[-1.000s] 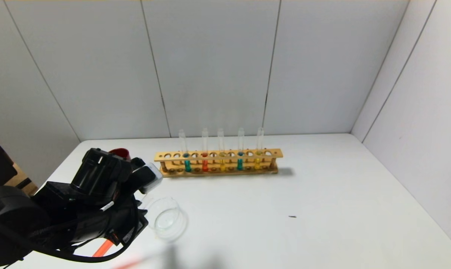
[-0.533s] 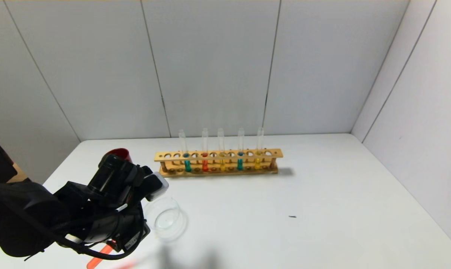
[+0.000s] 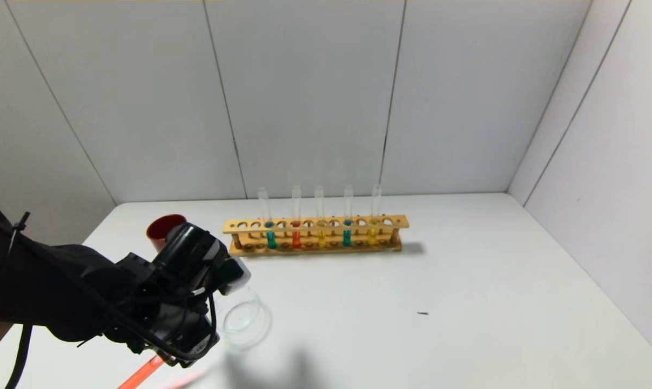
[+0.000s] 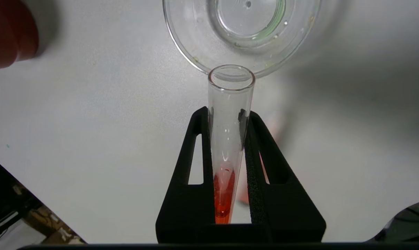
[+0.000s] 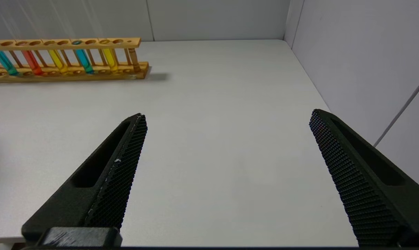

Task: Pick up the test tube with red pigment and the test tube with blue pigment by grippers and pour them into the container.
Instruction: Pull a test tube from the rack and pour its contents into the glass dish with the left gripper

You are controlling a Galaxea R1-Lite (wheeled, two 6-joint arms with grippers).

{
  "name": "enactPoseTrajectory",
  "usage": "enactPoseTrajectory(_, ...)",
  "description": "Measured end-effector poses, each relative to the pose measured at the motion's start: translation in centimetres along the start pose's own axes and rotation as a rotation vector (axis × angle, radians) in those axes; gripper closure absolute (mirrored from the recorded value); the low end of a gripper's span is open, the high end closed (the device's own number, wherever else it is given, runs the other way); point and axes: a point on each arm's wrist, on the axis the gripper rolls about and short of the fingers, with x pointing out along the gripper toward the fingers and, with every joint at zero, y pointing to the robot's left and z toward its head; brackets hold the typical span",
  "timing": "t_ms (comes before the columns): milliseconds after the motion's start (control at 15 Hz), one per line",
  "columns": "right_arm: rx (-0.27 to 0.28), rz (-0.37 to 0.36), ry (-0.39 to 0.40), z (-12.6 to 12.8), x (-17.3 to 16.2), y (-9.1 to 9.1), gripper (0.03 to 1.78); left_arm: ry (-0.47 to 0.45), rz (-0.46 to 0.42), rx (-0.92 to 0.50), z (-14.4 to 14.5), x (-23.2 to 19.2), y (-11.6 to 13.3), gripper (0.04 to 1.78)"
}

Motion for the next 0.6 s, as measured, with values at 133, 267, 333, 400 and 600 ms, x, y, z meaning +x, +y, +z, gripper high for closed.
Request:
enactPoseTrajectory(133,0.0,0.001,0.0,0.0,0.0,0.0,0.1,0.052,-0.008,0.013,0.2,0.1,0.1,1.51)
enactPoseTrajectory(267,0.0,0.001,0.0,0.0,0.0,0.0,0.1,0.079,-0.009,0.02,0.6,0.2,0.2,1.51)
enactPoseTrajectory(333,0.0,0.001,0.0,0.0,0.0,0.0,0.1,0.089,0.002,0.023,0.8,0.3,0.3,1.51)
enactPoseTrajectory(400,0.0,0.001,0.0,0.0,0.0,0.0,0.1,0.092,0.007,0.024,1.1,0.5,0.4,1.51)
enactPoseTrajectory(600,0.0,0.001,0.0,0.0,0.0,0.0,0.1,0.115,0.012,0.031,1.7,0.9,0.5,1.51)
